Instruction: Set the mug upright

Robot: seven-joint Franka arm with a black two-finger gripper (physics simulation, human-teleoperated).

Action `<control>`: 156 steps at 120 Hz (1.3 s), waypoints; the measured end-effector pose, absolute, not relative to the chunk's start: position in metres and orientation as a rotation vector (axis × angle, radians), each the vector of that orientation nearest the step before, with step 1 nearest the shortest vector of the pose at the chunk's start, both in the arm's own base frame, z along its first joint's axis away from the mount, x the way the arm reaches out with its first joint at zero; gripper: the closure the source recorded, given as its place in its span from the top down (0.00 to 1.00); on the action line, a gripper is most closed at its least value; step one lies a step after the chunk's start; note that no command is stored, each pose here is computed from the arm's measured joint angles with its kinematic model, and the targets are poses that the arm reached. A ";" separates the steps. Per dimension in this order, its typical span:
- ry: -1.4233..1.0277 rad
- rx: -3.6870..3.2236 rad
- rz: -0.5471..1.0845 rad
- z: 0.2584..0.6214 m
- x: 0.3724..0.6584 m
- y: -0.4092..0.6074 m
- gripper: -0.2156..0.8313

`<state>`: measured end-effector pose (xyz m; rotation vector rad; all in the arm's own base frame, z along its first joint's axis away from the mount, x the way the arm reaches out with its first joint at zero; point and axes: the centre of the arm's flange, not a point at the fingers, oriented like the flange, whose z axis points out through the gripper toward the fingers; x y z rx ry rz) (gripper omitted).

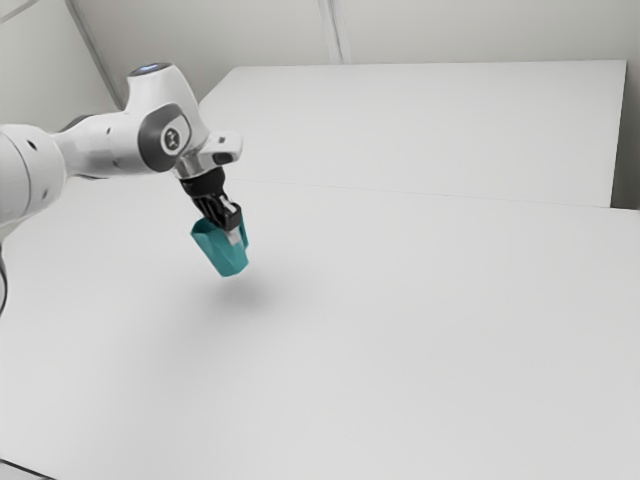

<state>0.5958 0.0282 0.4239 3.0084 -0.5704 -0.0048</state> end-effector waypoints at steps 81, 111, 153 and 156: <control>-0.281 3.131 -0.018 0.360 0.587 -0.012 0.05; -0.198 3.137 -0.031 0.351 0.588 -0.014 0.14; -0.179 3.138 0.041 0.395 0.582 -0.028 0.66; -0.178 3.139 0.045 0.402 0.582 -0.028 0.67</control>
